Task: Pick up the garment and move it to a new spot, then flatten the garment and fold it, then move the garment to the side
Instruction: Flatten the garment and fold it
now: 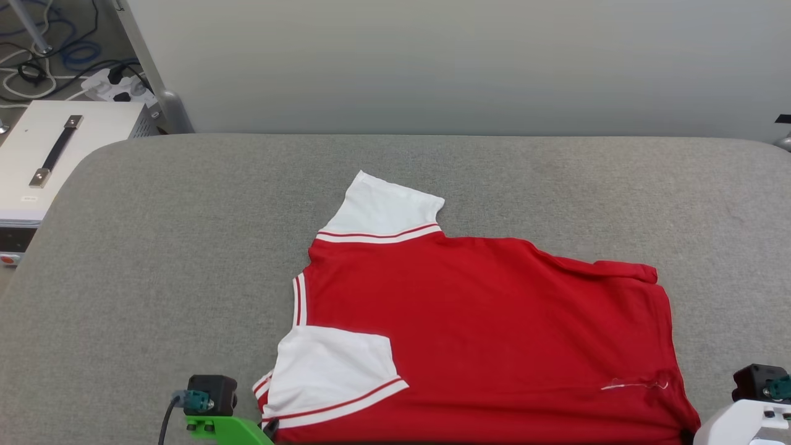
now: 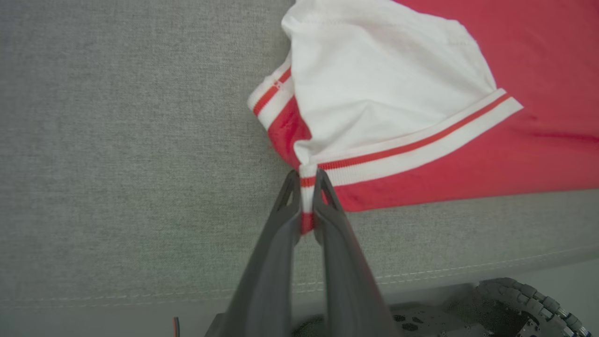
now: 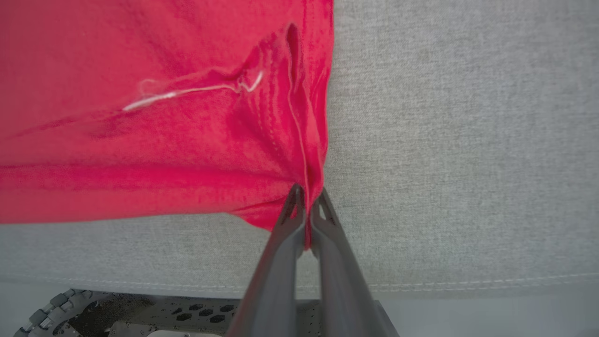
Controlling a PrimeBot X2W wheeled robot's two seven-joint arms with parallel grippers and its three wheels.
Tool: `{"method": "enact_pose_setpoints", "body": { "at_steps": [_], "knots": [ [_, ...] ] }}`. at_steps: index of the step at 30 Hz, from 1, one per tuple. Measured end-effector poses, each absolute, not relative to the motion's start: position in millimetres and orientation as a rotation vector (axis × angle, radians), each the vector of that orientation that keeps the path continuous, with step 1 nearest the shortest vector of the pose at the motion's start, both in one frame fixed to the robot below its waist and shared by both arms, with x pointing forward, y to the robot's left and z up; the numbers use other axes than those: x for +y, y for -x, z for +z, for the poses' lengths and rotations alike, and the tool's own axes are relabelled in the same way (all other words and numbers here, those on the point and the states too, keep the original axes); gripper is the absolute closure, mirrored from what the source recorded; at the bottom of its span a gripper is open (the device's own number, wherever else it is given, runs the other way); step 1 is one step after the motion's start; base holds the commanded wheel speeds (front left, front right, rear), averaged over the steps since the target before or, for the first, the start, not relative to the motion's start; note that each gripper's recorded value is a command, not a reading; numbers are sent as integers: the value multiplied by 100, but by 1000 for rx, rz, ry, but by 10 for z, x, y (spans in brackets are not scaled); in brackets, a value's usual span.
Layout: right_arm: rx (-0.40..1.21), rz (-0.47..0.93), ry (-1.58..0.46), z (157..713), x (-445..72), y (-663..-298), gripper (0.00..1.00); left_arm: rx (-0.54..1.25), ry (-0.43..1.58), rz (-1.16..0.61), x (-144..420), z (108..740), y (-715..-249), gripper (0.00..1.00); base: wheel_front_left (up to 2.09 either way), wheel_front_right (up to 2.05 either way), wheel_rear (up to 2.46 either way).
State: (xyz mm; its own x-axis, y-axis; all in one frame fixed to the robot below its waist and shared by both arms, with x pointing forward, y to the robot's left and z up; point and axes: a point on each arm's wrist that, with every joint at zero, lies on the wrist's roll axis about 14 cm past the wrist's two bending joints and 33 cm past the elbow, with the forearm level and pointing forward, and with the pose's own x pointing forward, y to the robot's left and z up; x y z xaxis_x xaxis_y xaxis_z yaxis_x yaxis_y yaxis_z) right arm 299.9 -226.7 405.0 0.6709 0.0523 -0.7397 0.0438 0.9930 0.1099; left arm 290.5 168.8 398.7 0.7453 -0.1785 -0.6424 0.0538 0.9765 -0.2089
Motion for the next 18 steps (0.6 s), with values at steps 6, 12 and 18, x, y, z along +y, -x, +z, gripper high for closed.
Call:
{"method": "enact_pose_setpoints", "body": {
  "at_steps": [6,12,18],
  "knots": [
    [841,-11,-148,4050,-2288,-2944,100,766,174,-139,1652,3897,-2823,100,0,0,0],
    [850,-22,-161,3944,-2301,-2950,100,829,167,-142,1618,3738,-2756,100,0,0,0],
    [871,-21,-165,3827,-2284,-2956,100,864,173,-145,1596,3627,-2740,41,0,0,0]
  ]
}}
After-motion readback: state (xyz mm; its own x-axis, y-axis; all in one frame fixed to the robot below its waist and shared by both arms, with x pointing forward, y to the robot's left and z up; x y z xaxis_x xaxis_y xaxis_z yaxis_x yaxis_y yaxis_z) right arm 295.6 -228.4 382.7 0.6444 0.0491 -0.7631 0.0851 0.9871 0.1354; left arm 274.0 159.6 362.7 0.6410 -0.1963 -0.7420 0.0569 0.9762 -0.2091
